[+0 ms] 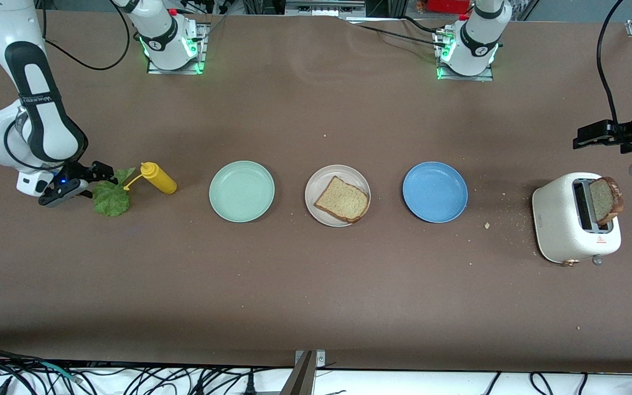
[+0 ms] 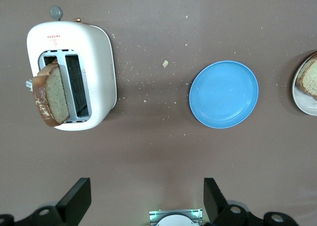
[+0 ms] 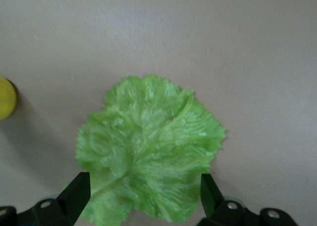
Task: Make sandwich in beige plate with both arms
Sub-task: 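Lower the right gripper onto the lettuce leaf and grasp it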
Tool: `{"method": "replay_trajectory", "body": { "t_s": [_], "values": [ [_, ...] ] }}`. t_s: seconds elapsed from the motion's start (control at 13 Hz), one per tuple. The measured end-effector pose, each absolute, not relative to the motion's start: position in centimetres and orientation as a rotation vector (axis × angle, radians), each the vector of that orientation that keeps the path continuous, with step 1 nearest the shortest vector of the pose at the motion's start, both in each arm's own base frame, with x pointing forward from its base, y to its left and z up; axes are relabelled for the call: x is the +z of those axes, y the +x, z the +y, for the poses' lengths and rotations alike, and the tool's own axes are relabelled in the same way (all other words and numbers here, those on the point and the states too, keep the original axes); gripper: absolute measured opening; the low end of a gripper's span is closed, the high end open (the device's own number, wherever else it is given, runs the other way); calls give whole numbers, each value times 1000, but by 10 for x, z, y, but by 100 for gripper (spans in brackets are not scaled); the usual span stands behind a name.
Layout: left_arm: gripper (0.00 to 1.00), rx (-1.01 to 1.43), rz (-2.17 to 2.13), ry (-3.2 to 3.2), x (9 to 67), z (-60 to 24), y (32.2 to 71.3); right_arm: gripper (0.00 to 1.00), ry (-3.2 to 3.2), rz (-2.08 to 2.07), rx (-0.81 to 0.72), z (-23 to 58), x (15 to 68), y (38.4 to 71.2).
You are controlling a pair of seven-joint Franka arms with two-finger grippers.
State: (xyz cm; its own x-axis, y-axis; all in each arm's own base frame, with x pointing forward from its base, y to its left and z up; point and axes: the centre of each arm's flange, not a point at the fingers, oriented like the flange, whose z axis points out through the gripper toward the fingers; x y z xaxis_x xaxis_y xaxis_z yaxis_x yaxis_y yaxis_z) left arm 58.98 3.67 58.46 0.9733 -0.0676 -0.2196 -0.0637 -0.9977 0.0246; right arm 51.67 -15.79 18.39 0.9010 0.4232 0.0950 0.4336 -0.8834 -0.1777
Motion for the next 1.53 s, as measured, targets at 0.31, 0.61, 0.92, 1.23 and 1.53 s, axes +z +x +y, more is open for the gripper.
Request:
{"method": "replay_trajectory", "body": {
  "t_s": [0.31, 0.61, 0.92, 1.23, 1.53],
  "values": [
    [100, -355, -103, 3102, 584, 37, 589, 83, -2873, -663, -63, -151, 173, 517],
    [100, -357, -103, 3101, 584, 37, 589, 37, -2870, -666, -64, -149, 173, 518],
    [100, -358, -103, 3101, 584, 37, 589, 15, -2866, -679, -66, -147, 175, 519],
    [100, -359, -103, 3101, 584, 37, 589, 12, -2900, -811, -125, -151, 209, 544],
    [100, -360, -103, 3101, 584, 37, 589, 12, -2916, -832, -41, -169, 298, 580]
  ]
}}
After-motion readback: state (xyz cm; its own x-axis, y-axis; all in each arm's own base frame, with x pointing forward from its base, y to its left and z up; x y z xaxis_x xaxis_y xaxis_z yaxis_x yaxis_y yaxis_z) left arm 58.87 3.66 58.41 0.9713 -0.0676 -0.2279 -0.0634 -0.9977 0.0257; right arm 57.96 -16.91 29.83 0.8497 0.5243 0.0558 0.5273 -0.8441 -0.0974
